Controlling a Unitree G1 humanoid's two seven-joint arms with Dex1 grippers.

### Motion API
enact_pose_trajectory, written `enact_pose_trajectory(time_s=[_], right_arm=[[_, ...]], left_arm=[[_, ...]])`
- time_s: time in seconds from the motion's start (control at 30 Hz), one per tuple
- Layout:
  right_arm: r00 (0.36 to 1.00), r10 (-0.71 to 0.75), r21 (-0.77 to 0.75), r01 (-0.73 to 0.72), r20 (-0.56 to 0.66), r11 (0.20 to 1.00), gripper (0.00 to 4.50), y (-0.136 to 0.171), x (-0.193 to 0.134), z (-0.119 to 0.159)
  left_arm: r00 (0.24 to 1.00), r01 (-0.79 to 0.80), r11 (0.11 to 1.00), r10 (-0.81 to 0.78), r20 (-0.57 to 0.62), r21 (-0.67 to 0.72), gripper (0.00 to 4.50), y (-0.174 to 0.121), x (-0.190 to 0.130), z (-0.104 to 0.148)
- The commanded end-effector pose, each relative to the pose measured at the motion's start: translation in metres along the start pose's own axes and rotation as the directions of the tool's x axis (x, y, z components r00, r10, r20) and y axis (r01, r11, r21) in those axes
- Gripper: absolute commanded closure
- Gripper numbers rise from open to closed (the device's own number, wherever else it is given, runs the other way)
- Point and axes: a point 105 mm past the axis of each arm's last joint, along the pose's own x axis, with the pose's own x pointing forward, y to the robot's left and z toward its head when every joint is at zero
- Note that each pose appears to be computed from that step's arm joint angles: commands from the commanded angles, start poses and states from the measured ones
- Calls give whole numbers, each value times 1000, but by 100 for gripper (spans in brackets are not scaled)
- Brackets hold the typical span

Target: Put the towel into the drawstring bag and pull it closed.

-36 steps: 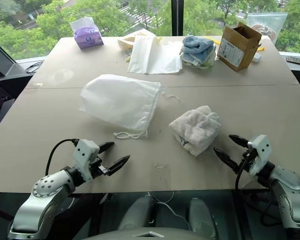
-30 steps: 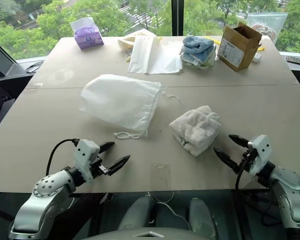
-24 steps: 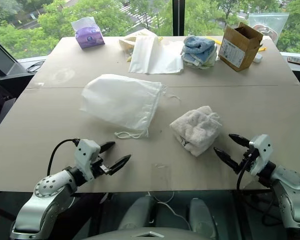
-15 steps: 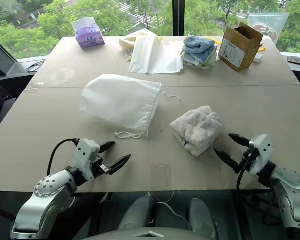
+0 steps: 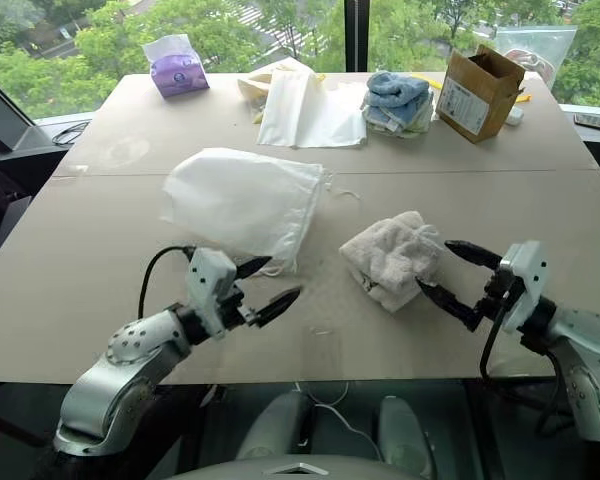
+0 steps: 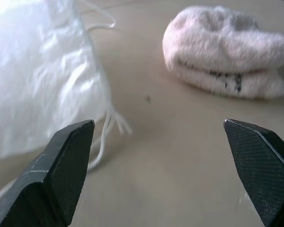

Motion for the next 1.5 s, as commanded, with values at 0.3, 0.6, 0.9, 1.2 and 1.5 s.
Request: enact_pose_trajectory(time_s=[0.3, 0.6, 0.9, 1.2, 1.5], right_arm=[[997, 63, -68, -60, 48, 996, 3, 16, 23, 33], [997, 61, -80, -58, 43, 995, 3, 15, 26, 40], [998, 58, -92, -54, 38, 994, 3, 15, 25, 46], [998, 49, -91, -46, 39, 995, 0, 14, 26, 48], [998, 40, -89, -36, 42, 995, 0, 12, 27, 46]], left_arm=[[944, -329, 934, 326, 48, 141, 0, 13, 49, 16], [880, -466, 849, 474, 30, 249, 0, 39, 52, -4], [896, -439, 865, 440, 53, 243, 0, 38, 72, -7], [821, -557, 763, 566, 78, 329, 51, 56, 62, -9], [801, -585, 727, 588, 114, 359, 435, 56, 58, -2]])
